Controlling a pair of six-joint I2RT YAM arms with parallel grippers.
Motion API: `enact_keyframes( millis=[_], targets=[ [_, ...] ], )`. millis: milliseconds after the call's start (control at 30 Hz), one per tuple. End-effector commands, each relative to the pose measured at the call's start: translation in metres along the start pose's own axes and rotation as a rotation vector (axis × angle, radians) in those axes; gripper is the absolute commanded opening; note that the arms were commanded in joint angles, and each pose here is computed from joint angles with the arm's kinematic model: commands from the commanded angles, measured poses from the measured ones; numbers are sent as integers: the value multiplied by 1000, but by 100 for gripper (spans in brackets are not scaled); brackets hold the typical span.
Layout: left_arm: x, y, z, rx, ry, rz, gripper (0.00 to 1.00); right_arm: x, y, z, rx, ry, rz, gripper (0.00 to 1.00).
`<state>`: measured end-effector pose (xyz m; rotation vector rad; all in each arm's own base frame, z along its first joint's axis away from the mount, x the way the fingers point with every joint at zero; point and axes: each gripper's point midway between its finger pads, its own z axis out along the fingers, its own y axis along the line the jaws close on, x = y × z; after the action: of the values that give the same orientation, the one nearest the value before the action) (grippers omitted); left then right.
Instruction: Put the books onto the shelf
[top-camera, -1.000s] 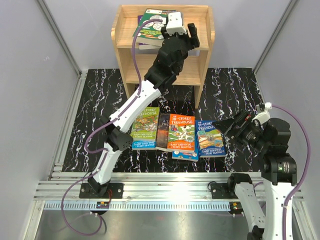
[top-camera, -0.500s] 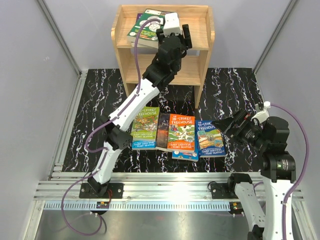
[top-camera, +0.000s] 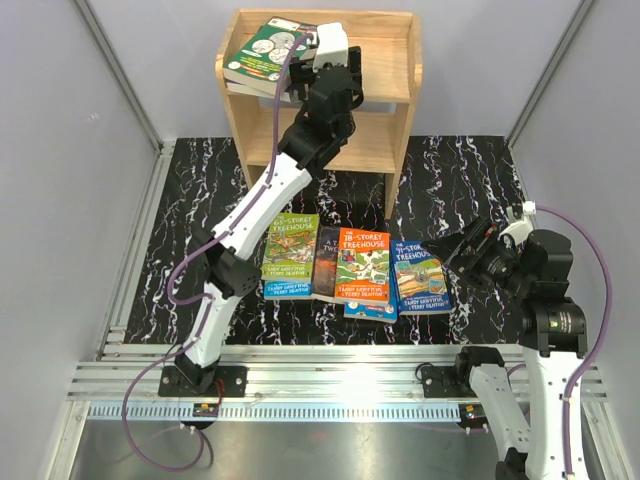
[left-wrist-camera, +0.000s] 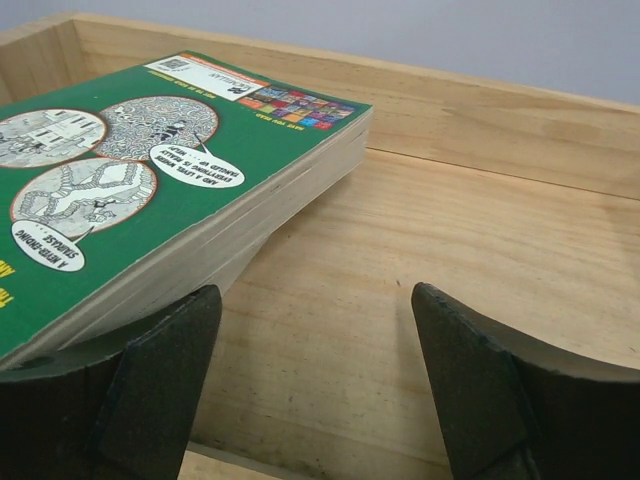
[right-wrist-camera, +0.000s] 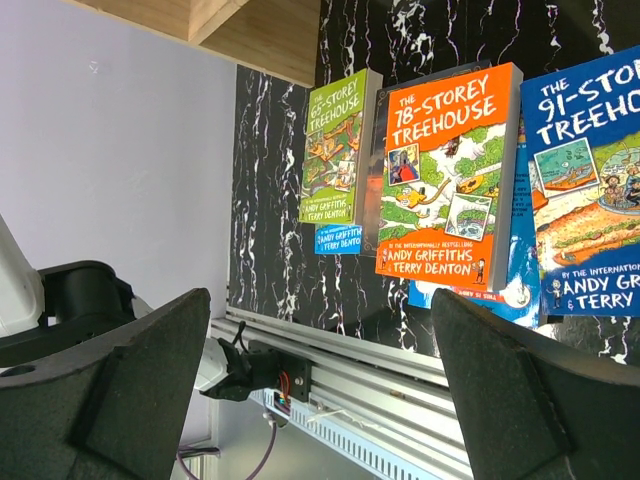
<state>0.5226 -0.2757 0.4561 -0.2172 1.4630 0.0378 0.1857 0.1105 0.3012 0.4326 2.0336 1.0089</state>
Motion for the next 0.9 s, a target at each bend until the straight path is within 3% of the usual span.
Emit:
enact_keyframes(
  millis=[0, 100, 233, 433, 633, 867],
  targets=[
    [-16, 77, 11, -313, -29, 110, 93, -2, 4, 1, -27, -7, -30, 100],
    [-9, 80, 13, -348, -17, 148, 99, -1, 3, 1, -24, -6, -26, 100],
    [-4, 38, 21, -92, -18, 118, 99, -1, 1, 3, -19, -5, -24, 100],
    [9, 2, 30, 103, -9, -7, 99, -4, -1, 3, -5, -16, -33, 100],
    [0, -11, 43, 107, -92, -138, 99, -8, -4, 3, 23, -25, -48, 100],
    [50, 3, 66, 40, -8, -120, 99, -14, -9, 4, 59, -42, -63, 100]
  ],
)
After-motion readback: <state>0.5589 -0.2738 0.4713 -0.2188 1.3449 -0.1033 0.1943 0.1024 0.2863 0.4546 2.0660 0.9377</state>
